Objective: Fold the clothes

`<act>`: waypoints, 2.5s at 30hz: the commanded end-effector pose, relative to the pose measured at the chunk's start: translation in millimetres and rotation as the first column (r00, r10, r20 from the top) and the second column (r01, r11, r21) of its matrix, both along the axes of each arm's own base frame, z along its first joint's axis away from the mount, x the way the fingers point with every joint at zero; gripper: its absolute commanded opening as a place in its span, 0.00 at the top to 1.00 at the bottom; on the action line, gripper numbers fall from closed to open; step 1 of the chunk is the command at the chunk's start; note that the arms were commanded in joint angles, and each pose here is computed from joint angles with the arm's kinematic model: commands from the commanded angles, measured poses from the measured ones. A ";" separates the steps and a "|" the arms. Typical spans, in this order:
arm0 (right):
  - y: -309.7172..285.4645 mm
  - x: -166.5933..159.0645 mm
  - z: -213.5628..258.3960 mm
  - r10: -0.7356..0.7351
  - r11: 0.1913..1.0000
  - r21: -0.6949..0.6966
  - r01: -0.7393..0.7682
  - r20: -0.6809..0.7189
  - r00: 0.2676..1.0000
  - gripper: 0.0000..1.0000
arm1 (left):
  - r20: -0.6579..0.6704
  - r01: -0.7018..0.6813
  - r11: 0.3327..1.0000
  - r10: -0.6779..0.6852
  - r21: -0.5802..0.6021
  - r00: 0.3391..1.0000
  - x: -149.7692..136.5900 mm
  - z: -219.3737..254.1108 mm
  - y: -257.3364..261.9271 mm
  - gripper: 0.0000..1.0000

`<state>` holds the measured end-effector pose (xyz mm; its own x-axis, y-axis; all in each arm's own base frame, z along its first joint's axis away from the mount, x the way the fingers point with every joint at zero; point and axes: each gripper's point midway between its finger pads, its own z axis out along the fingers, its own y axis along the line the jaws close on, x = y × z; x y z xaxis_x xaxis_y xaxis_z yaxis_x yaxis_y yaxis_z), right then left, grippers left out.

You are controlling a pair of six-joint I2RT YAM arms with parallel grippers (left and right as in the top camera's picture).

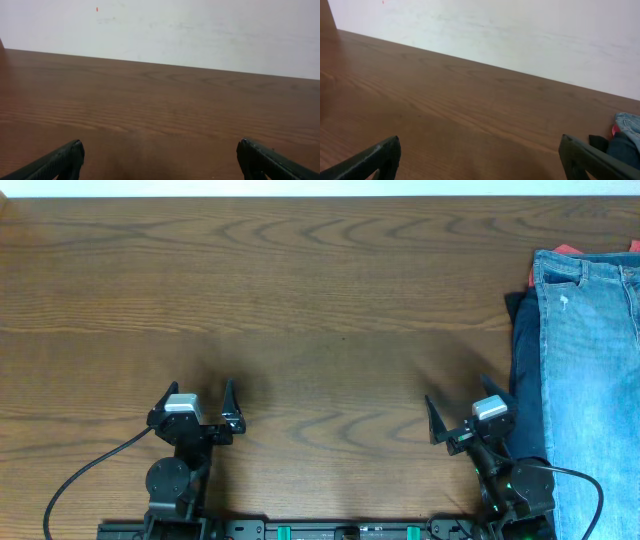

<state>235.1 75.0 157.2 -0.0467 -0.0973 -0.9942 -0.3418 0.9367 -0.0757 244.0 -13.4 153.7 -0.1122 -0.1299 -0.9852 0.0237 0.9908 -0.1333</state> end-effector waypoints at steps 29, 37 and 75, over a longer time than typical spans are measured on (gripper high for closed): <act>-3.9 1.4 -2.2 -0.017 1.000 -0.011 0.017 -0.002 1.000 0.01 | -0.053 -0.008 1.000 0.009 0.015 0.999 -0.3 -18.8 2.0 0.02; -3.9 1.4 -2.2 -0.017 1.000 -0.011 0.017 -0.002 1.000 0.01 | -0.053 -0.008 1.000 0.009 0.015 0.999 -0.3 -18.8 2.0 0.02; 14.9 -32.1 78.0 0.124 0.964 0.248 -0.099 -0.089 0.988 0.01 | 0.063 0.269 0.947 -0.262 -0.176 0.963 -29.5 106.5 -45.5 0.02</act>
<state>206.3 102.8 195.8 -0.1920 0.1028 -0.9760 -0.4921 0.8504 0.1863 219.4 -67.4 216.0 -0.1824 -0.2544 -0.9497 0.3205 0.8978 -0.3020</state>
